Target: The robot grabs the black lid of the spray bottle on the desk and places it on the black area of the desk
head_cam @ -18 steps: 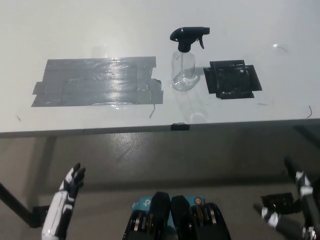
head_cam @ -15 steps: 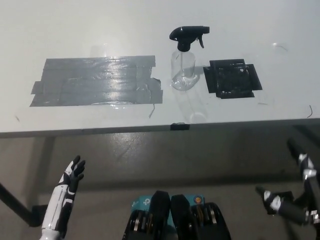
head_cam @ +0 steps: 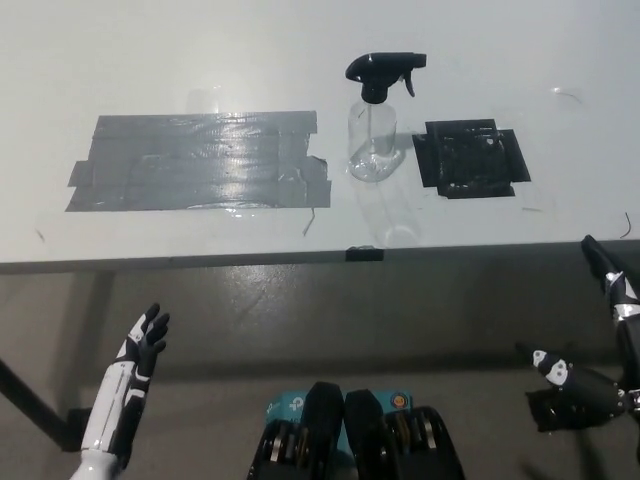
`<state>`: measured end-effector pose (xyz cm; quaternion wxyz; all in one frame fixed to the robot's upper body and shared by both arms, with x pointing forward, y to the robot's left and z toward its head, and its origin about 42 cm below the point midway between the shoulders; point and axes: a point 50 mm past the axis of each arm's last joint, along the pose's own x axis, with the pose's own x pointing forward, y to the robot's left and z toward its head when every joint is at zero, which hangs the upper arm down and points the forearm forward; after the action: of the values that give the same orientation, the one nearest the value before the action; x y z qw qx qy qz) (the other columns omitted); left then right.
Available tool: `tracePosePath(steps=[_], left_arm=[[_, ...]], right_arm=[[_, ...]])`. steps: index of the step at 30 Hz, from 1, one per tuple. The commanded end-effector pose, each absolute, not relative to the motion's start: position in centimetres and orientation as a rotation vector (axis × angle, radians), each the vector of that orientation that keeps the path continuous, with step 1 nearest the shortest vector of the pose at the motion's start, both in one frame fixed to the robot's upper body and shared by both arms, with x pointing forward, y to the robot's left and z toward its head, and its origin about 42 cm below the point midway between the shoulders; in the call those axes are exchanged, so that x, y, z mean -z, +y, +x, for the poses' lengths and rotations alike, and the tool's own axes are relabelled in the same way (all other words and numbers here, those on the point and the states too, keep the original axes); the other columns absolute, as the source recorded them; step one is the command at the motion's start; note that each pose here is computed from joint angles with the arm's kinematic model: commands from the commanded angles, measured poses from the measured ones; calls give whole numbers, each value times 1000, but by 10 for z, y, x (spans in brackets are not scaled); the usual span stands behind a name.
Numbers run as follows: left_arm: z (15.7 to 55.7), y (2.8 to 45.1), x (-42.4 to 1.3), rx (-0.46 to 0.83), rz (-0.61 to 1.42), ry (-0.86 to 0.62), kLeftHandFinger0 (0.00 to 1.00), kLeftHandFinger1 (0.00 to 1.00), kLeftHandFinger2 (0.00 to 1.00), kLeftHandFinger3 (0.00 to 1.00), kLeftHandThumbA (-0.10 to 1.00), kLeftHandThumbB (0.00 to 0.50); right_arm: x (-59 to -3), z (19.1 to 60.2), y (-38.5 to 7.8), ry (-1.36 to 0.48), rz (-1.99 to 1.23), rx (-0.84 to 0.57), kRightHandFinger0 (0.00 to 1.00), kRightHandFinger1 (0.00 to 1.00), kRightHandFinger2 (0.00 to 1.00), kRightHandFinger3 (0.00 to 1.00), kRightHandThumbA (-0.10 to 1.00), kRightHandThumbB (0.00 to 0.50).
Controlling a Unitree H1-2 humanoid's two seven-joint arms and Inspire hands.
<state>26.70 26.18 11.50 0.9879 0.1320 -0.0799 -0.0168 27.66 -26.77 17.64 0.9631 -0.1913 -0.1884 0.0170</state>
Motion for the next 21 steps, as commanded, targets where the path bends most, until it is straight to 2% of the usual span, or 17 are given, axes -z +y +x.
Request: tracePosePath(steps=[1,4,6,8,9,10,11,16,19,21], left_arm=[[272,261,-129,63,287,-204,1000,1000,1000,1000,1000,146],[274,259,-132,76,280,-222,1000,1000,1000,1000,1000,137],[275,258,-133,84,282,-217,1000,1000,1000,1000,1000,146],[275,257,-134,94,296,-220,1000,1000,1000,1000,1000,158],[275,257,-133,95,292,-222,1000,1000,1000,1000,1000,158],[275,257,-132,97,294,-226,1000,1000,1000,1000,1000,145],[274,256,-129,100,293,-229,1000,1000,1000,1000,1000,124],[275,255,-122,120,293,-206,1000,1000,1000,1000,1000,112],[273,255,-119,125,296,-194,1000,1000,1000,1000,1000,110],[272,255,-119,124,297,-185,1000,1000,1000,1000,1000,114]], right_arm=[[-221,294,-273,-489,-458,-56,1000,1000,1000,1000,868,312],[-272,321,-273,-529,-545,-119,1000,1000,1000,1000,834,345],[-292,334,-272,-545,-599,-146,1000,1000,1000,1000,849,359],[-332,362,-267,-543,-654,-193,1000,1000,1000,1000,848,416],[-340,368,-266,-539,-666,-205,1000,1000,1000,1000,851,418],[-353,379,-264,-530,-674,-220,1000,1000,1000,1000,845,429],[-373,399,-261,-516,-679,-248,1000,1000,1000,1000,824,473],[-426,445,-252,-473,-721,-297,1000,1000,1000,1000,782,493],[-454,473,-240,-412,-703,-390,1000,1000,1000,1000,738,491],[-465,486,-234,-366,-708,-436,1000,1000,1000,1000,770,500]])
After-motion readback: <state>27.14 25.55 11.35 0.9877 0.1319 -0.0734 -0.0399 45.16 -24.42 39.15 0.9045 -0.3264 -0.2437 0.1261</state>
